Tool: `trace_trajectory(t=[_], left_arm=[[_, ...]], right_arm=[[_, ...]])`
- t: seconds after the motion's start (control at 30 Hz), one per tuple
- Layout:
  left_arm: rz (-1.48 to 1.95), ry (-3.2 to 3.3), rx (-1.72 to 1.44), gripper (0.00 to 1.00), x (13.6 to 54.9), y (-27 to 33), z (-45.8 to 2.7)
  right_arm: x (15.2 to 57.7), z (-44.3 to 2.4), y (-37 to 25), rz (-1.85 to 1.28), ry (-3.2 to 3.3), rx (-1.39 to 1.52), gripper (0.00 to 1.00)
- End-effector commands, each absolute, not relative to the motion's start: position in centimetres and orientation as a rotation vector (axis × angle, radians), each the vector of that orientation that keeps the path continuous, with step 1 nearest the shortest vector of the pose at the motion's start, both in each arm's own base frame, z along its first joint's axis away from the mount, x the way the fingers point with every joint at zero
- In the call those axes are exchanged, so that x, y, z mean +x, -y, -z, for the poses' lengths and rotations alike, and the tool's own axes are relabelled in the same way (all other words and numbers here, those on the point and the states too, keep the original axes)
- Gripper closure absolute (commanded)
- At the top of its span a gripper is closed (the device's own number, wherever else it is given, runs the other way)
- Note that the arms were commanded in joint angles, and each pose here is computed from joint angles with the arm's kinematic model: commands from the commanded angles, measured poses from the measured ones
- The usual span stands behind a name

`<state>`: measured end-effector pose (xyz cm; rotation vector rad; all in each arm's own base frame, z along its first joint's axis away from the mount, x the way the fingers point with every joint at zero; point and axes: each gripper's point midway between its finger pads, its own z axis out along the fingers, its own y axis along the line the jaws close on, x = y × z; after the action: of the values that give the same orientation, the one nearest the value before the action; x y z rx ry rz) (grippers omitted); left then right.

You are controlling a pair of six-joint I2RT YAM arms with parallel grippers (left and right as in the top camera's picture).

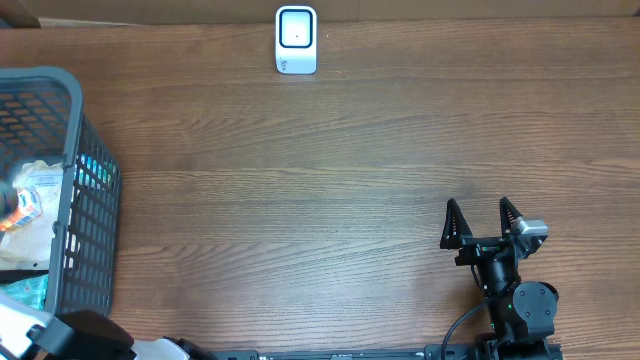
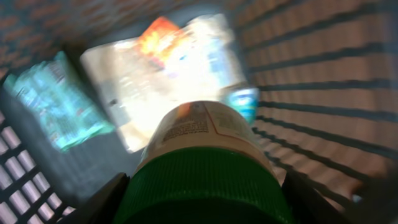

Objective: Scan the item barcode
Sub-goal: 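Lift the jar out and carry it toward the white scanner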

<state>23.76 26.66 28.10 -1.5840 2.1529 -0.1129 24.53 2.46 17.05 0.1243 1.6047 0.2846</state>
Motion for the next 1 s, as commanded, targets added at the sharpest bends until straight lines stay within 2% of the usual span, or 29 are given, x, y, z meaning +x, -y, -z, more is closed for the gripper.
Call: trace_trajectory(t=[0.0, 0.23, 0.43, 0.63, 0.97], left_arm=[[0.163, -2.107, -1.359, 0.73, 26.7, -23.9, -34.2], [0.169, -2.128, -1.000, 0.73, 30.2, -16.1, -40.6], [0.138, -2.245, -0.695, 0.73, 32.4, -7.5, -41.2], [0.133, -2.413, -0.428, 0.72, 33.5, 0.6, -38.8], [0.131, -2.787, -0.350, 0.72, 35.0, 8.9, -28.6]], right_arm=[[24.5, -17.0, -2.5, -0.291, -1.597, 0.125, 0.00], [24.5, -17.0, -2.5, -0.291, -1.597, 0.125, 0.00], [24.5, -17.0, -2.5, -0.291, -1.597, 0.125, 0.00], [24.5, -17.0, -2.5, -0.291, -1.597, 0.125, 0.00], [24.5, -17.0, -2.5, -0.291, -1.597, 0.125, 0.00]])
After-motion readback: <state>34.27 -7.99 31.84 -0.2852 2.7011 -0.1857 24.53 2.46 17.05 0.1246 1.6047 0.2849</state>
